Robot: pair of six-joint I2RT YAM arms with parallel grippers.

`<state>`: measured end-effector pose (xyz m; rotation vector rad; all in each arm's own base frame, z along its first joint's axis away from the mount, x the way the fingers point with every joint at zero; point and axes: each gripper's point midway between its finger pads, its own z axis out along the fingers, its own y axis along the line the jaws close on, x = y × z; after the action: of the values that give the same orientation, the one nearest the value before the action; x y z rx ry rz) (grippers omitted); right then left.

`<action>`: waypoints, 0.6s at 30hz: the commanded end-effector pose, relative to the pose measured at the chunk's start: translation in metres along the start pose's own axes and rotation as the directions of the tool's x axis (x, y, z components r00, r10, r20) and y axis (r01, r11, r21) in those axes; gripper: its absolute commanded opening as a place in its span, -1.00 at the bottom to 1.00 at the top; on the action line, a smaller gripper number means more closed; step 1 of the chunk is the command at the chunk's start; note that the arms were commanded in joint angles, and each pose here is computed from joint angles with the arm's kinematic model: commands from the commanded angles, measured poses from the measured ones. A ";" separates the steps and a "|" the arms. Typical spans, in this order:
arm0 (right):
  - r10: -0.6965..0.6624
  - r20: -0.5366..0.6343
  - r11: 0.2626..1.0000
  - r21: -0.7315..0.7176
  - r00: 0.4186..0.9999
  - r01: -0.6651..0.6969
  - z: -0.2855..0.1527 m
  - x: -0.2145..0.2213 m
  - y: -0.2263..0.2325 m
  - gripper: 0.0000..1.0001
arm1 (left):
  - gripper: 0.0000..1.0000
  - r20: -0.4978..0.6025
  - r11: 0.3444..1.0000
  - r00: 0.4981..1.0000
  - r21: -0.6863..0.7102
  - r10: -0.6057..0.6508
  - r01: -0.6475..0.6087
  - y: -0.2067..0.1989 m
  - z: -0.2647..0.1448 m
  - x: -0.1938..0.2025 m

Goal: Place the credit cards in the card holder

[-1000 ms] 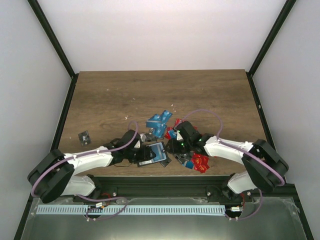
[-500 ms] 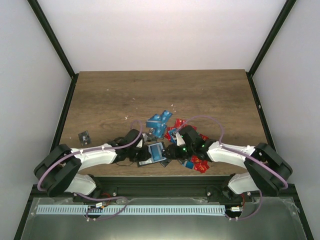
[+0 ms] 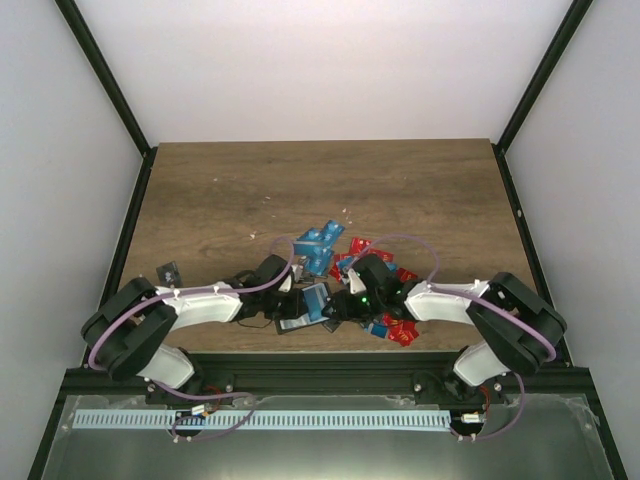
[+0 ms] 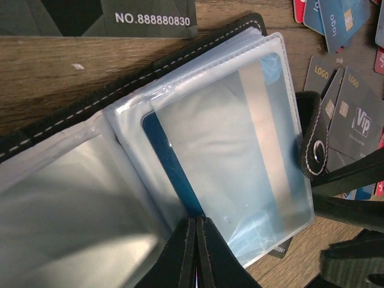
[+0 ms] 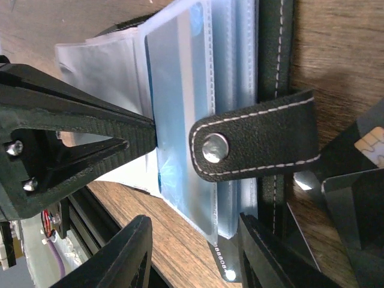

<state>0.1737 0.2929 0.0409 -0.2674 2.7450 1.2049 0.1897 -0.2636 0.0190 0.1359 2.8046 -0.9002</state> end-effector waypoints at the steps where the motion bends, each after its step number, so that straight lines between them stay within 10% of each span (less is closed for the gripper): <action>1: -0.015 0.017 1.000 -0.014 1.000 0.015 0.004 -0.009 0.007 -0.18 | -0.92 -0.019 1.000 1.000 -0.009 0.020 -0.021 0.003 0.007 0.003; 18: -0.046 0.019 0.999 0.014 0.999 0.045 0.001 -0.013 0.014 -0.18 | -0.92 -0.030 1.000 0.999 -0.020 0.019 -0.020 0.006 0.011 0.006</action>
<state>0.1786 0.2962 0.0396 -0.2676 2.7534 1.1826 0.1911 -0.2682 0.0178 0.1506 2.7977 -0.9230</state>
